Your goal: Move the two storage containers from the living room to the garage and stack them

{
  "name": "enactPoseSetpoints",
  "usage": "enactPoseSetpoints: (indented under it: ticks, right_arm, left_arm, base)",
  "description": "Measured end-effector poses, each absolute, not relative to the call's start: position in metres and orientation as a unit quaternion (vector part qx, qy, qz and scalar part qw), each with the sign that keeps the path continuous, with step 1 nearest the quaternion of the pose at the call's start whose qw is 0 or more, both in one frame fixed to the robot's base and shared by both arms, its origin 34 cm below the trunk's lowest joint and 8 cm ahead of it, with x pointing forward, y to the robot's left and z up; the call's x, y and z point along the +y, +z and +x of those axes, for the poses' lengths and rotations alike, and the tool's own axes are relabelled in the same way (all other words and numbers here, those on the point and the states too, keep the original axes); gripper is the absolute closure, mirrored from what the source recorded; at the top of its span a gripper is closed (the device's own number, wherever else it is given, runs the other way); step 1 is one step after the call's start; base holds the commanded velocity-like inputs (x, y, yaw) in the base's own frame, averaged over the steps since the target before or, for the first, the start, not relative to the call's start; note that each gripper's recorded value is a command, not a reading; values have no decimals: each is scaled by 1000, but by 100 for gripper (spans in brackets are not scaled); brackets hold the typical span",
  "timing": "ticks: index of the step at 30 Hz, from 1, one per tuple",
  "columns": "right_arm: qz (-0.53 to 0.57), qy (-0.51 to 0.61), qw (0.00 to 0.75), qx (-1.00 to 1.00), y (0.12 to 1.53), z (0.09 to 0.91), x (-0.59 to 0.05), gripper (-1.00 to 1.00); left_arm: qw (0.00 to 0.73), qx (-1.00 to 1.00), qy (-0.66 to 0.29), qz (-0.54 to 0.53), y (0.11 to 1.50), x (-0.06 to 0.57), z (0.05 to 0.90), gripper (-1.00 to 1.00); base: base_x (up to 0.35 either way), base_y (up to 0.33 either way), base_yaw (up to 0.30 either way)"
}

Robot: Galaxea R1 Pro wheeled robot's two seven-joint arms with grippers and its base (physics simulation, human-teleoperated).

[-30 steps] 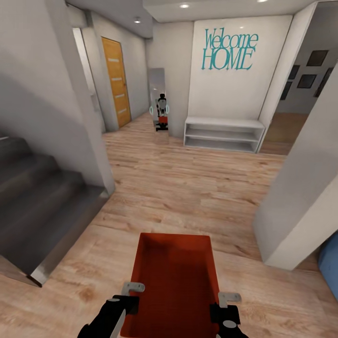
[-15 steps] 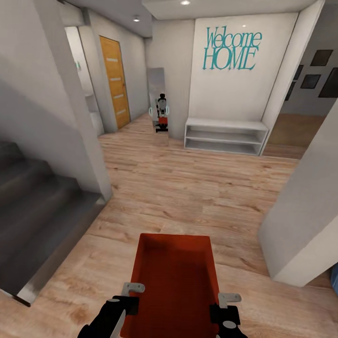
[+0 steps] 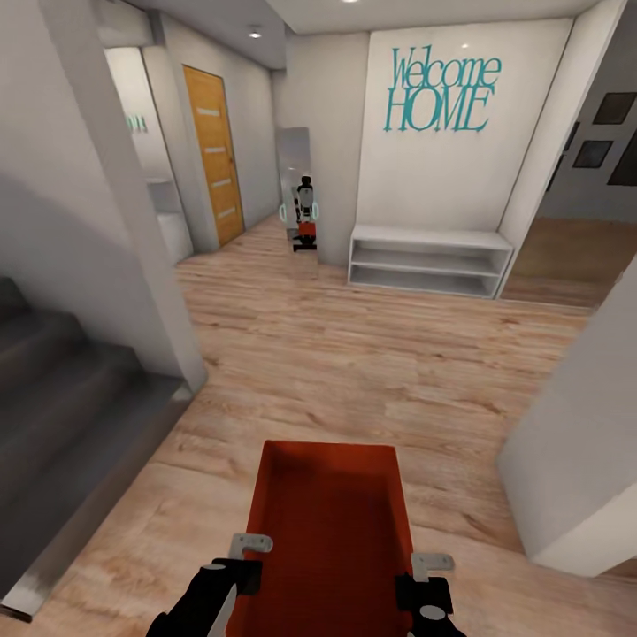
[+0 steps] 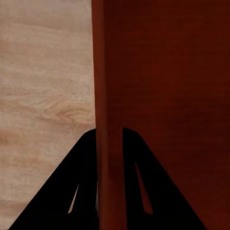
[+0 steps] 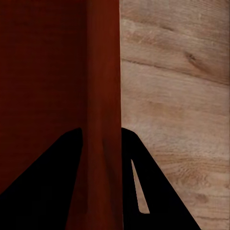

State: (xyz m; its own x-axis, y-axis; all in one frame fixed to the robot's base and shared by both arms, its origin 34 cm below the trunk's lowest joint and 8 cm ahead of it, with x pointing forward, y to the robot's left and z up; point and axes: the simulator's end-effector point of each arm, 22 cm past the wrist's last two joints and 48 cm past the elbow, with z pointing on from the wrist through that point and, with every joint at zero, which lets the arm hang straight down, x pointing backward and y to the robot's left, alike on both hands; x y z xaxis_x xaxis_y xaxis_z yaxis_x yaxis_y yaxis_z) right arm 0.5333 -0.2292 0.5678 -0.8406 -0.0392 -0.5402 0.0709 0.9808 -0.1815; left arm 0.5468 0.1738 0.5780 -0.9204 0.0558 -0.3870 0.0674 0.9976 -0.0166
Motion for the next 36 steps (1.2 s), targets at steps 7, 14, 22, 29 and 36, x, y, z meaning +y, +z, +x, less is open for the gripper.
enactPoseSetpoints:
  ticks: [7,14,22,29,36]
  right_arm:
    - [9,-97,284,954,569,534,-229,100]
    - [9,-97,284,954,569,535,-229,100]
    - [9,-97,285,954,569,535,-229,100]
    - [9,-97,286,953,570,536,-229,100]
    - [10,-96,288,953,571,538,-229,100]
  left_arm:
    - [199,979,-15,32,579,174,548,100]
    - [199,979,-15,32,579,174,548,100]
    - [200,979,-15,31,580,174,549,100]
    - [200,979,-15,32,580,174,550,100]
    - [203,979,-15,32,581,174,552,100]
  base:
    - [316,0,0]
    - [316,0,0]
    - [316,0,0]
    - [281,0,0]
    - [42,0,0]
